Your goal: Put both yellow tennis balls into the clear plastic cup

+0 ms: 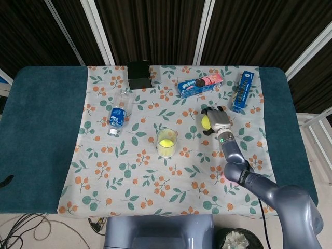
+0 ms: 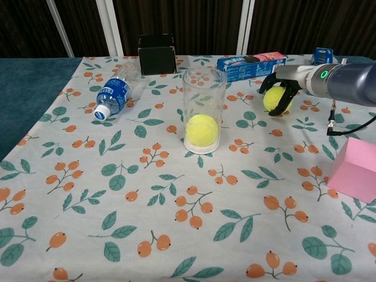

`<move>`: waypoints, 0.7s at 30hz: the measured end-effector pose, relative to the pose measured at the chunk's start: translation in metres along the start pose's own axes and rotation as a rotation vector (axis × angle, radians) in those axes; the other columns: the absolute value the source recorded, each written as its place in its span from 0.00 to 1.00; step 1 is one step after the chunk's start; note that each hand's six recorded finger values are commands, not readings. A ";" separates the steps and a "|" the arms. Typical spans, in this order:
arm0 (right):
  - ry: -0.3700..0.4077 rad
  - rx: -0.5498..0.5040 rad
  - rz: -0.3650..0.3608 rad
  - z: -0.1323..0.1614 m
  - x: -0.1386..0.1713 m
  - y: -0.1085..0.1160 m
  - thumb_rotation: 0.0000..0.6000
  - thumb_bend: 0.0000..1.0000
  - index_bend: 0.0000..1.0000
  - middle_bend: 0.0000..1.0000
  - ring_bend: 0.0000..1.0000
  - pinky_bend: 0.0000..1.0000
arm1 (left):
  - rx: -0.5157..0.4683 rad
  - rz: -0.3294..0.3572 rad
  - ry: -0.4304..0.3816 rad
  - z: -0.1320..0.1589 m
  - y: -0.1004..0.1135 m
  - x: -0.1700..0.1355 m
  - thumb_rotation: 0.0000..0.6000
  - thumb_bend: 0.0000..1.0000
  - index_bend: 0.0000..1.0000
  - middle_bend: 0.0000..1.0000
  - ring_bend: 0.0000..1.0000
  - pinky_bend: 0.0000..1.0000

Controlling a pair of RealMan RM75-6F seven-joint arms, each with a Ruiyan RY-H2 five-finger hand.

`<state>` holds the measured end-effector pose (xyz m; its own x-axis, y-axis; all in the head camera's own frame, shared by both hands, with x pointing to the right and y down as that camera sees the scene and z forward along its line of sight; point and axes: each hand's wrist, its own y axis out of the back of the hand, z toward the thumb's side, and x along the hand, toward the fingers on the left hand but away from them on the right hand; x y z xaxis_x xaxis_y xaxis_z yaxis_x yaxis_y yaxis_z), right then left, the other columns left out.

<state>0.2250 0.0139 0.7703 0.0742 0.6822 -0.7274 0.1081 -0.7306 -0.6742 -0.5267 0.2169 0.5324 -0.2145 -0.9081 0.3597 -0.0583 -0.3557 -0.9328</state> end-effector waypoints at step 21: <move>-0.020 0.053 0.002 -0.005 -0.004 -0.001 1.00 0.33 0.34 0.25 0.34 0.00 | 0.004 -0.009 0.009 -0.002 0.001 -0.001 1.00 0.09 0.09 0.00 0.00 0.05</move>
<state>0.2294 0.0123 0.7749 0.0544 0.6807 -0.7305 0.0547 -0.7326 -0.6785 -0.5282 0.2176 0.5312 -0.2225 -0.9027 0.3683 -0.0568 -0.3652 -0.9292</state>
